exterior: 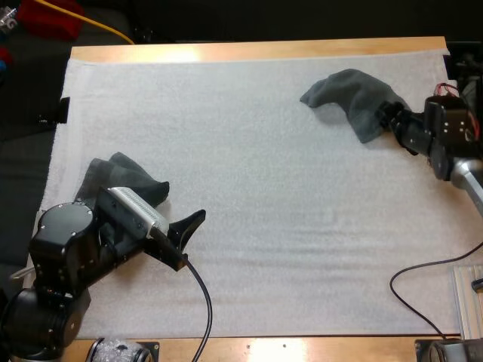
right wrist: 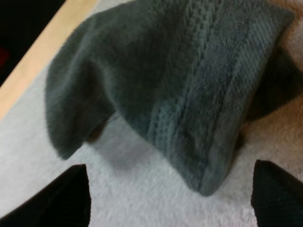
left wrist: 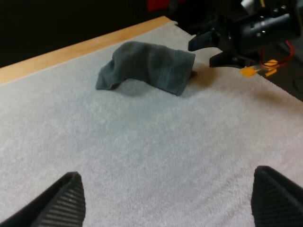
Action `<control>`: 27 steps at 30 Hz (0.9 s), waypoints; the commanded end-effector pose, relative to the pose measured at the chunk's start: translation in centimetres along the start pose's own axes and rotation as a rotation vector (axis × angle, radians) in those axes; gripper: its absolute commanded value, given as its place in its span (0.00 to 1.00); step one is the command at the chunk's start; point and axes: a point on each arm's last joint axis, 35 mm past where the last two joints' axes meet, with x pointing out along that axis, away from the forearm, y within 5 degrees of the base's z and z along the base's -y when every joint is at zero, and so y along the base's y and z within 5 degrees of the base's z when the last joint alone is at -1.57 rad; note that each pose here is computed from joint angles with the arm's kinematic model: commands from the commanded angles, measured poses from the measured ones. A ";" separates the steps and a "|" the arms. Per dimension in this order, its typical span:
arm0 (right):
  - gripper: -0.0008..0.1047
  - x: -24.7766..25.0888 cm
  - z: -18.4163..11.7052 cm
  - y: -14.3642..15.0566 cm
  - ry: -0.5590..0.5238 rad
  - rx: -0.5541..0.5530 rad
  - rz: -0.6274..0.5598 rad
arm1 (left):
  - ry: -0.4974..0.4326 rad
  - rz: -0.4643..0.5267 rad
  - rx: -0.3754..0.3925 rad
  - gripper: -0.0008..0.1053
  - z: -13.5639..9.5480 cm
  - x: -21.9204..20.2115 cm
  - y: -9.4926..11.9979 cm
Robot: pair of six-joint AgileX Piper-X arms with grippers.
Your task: Pick towel from pile, fold and stack
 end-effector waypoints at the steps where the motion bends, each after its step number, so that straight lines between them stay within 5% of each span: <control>1: 0.66 0.4 0.3 -0.1 -0.012 0.000 -0.017 | -0.009 0.001 -0.004 0.66 0.2 -0.2 -0.2; 19: 0.65 6.6 -1.0 -1.8 -0.040 0.196 0.080 | -0.005 0.002 -0.006 0.66 0.2 -0.2 -0.1; 27: 0.24 7.0 -1.4 -2.0 -0.017 0.202 0.088 | -0.005 0.002 -0.006 0.66 0.2 -0.2 -0.1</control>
